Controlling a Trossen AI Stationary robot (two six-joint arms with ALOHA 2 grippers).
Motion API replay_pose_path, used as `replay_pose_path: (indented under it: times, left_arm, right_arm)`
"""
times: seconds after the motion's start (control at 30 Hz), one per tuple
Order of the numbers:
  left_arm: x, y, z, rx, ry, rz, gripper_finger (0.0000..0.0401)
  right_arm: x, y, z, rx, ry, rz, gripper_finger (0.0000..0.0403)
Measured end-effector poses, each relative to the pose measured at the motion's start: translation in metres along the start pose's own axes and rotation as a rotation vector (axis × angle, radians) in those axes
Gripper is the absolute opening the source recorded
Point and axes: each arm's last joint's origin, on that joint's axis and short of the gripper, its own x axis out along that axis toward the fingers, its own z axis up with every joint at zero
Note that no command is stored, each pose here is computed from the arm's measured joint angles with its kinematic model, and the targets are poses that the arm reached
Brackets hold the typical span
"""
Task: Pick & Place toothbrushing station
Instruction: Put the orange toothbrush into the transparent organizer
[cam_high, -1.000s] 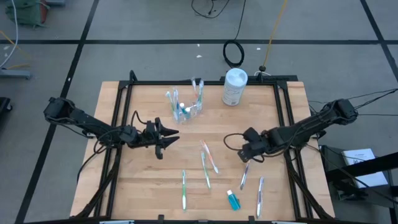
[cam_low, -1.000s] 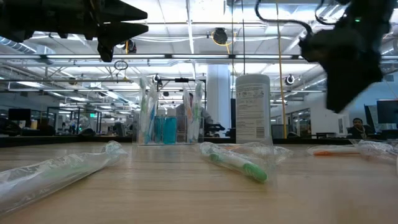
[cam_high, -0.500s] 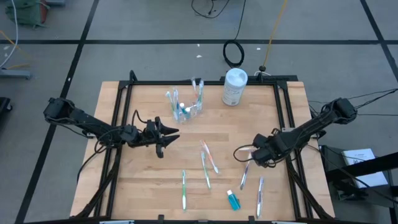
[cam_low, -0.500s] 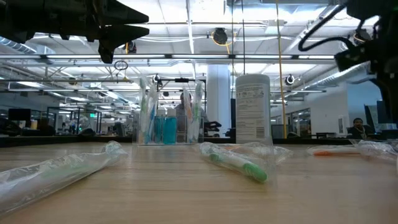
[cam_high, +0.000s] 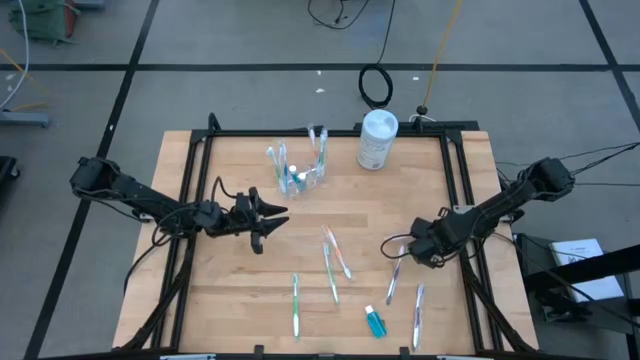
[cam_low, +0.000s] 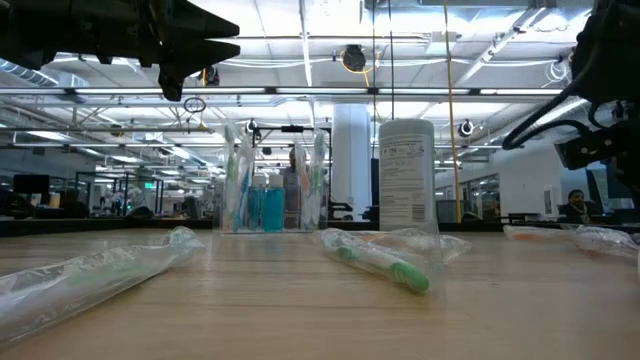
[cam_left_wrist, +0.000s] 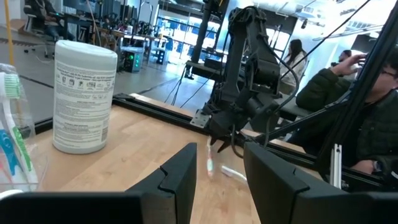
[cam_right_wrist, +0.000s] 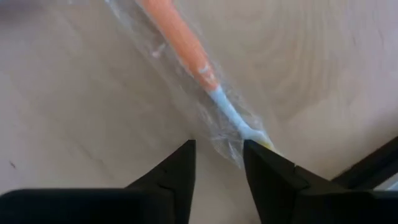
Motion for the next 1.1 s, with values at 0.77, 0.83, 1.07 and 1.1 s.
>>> replay_pose_path:
  times: [0.77,0.83,1.07,1.1]
  left_arm:
    - [0.001,0.003,0.001,0.011,-0.006,0.016,0.0136]
    - [0.002,0.004,0.001,0.008,-0.007,0.021,0.0136]
    - [0.002,0.004,0.001,0.003,-0.003,0.01,0.0136]
    - [0.002,0.004,0.001,0.004,-0.002,0.008,0.0136]
  right_arm:
    - [-0.02,0.014,0.016,-0.083,-0.141,0.082,0.0001]
    - [-0.028,0.016,0.021,-0.105,-0.198,0.083,0.0001]
    - [-0.037,0.023,0.028,-0.259,-0.273,0.122,0.0]
    - [-0.037,0.023,0.029,-0.279,-0.278,0.119,0.0001]
